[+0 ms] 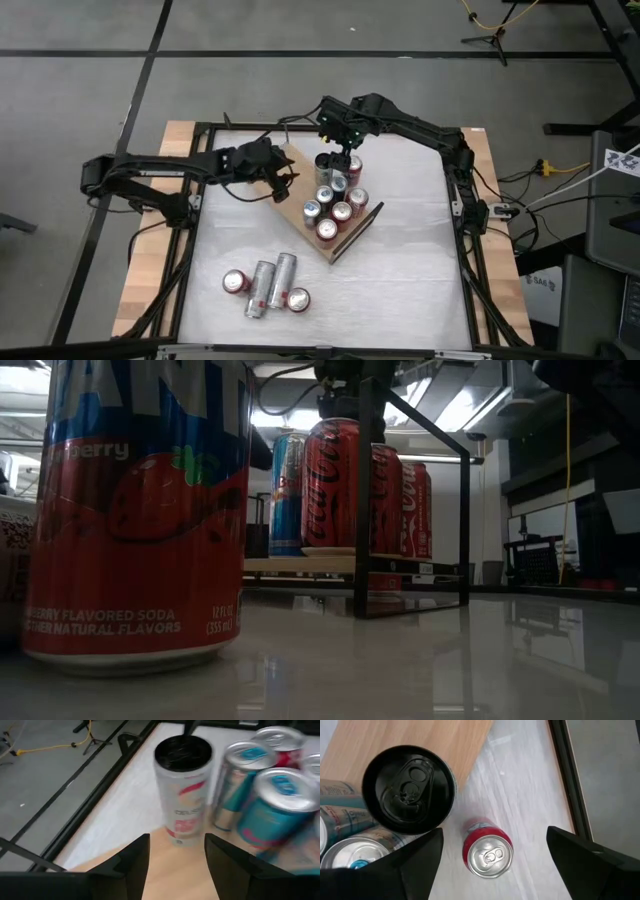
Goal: Place canned beverage on shelf
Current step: Put the bottom left red soda can on the shelf
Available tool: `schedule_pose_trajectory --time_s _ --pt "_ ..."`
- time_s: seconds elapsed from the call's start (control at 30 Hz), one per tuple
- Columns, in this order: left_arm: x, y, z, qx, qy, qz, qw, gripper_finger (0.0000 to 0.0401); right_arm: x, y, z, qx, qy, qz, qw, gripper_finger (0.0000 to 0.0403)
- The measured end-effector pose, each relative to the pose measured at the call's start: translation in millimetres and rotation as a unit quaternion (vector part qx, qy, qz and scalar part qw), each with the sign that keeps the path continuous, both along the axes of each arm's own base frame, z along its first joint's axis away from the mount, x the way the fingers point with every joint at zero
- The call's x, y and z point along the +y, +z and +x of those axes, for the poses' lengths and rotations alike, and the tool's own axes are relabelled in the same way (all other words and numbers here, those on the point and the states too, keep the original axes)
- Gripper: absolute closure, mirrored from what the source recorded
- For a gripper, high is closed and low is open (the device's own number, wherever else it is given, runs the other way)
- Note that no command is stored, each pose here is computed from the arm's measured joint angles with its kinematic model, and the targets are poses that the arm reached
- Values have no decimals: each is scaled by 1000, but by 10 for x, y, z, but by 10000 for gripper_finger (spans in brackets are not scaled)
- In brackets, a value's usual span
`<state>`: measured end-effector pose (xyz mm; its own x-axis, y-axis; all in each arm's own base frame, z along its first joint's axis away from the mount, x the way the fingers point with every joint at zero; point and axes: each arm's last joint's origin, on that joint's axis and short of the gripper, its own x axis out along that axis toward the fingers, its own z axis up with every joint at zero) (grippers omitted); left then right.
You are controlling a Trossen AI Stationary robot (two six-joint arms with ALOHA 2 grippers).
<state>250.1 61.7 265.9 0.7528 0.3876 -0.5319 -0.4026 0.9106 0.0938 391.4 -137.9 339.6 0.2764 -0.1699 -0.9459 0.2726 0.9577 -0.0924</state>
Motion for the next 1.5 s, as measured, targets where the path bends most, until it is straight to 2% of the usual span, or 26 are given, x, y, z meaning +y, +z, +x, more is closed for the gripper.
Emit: schedule_pose_trajectory --time_s 0.3,0.5,0.77,1.17,1.3,1.5 --pt "-274 203 -324 -14 -18 -63 998 220 0 0 0 0 0 0 1000 56" --pt "-348 315 -465 -40 -21 -78 996 220 0 1 0 0 0 0 1000 56" --pt "-363 407 -563 -70 -18 -84 994 220 0 1 0 0 0 0 1000 56" --pt "-386 420 -575 -72 -53 -101 991 219 0 0 0 0 0 0 1000 56" --pt "-386 420 -575 -72 -53 -101 991 198 0 0 0 0 0 0 1000 56" --pt "-386 420 -575 -72 -53 -101 991 127 0 -1 1 0 0 0 1000 56"
